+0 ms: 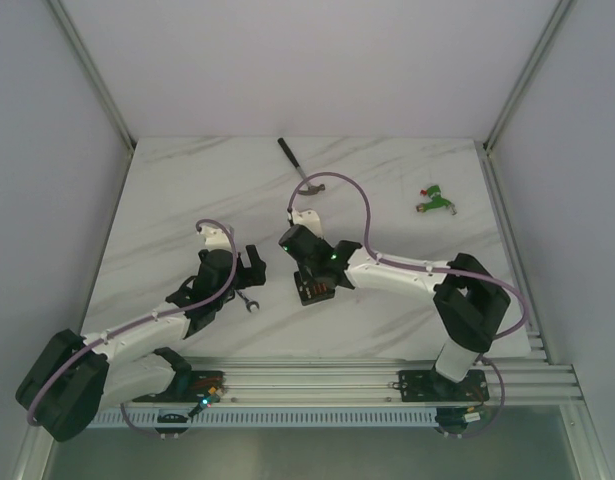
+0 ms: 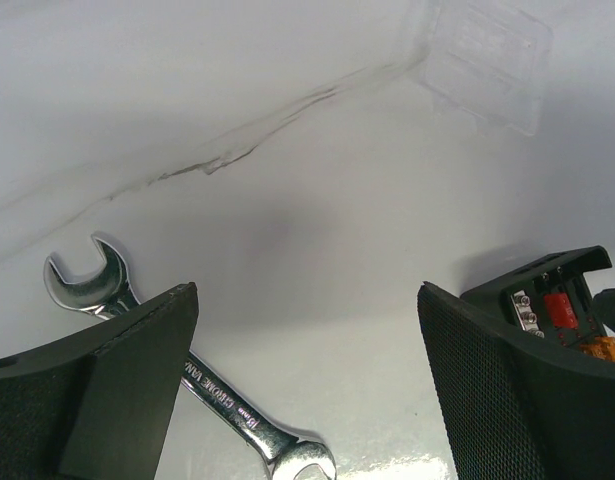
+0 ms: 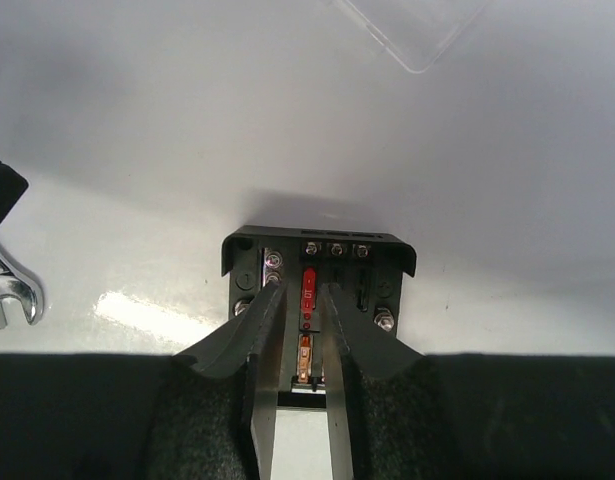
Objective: Snap on the fuse box
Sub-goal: Install the fuse at the fuse box base.
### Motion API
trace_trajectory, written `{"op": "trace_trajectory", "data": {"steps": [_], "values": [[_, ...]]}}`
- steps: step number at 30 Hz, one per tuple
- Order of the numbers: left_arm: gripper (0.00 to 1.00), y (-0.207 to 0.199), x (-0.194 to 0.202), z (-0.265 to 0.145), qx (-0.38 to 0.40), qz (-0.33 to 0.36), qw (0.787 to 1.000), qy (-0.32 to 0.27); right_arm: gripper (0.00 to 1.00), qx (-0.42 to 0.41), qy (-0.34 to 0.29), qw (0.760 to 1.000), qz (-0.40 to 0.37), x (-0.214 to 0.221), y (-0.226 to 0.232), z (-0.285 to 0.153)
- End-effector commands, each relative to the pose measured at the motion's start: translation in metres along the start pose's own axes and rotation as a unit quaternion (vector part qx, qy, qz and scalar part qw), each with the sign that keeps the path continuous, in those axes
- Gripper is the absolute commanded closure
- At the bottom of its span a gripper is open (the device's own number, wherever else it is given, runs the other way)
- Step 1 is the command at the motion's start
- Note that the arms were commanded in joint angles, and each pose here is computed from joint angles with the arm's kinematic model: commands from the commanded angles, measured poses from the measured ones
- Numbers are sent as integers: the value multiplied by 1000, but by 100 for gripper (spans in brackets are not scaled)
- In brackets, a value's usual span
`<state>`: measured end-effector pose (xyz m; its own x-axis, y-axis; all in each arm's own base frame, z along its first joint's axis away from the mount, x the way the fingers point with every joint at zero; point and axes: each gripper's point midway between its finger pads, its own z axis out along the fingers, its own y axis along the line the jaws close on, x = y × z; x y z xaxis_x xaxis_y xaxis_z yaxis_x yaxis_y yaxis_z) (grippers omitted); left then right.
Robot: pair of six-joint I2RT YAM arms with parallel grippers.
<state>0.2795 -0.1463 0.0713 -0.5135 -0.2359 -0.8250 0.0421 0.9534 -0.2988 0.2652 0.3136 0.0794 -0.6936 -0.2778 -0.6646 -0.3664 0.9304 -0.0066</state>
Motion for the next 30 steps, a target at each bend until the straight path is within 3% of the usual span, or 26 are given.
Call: {"op": "trace_trajectory", "data": {"steps": [1,16,30], "values": [[0,1,0,-1,3,3,1000,-1,73,-3,21,1000,4,3,2,5],[0,1,1,-1,5,3,1000,1,77,-1,43,999,0,9,2,15],[0,1,0,-2,4,3,1000,0,90,-4,82,997,-7,30,1,18]]}}
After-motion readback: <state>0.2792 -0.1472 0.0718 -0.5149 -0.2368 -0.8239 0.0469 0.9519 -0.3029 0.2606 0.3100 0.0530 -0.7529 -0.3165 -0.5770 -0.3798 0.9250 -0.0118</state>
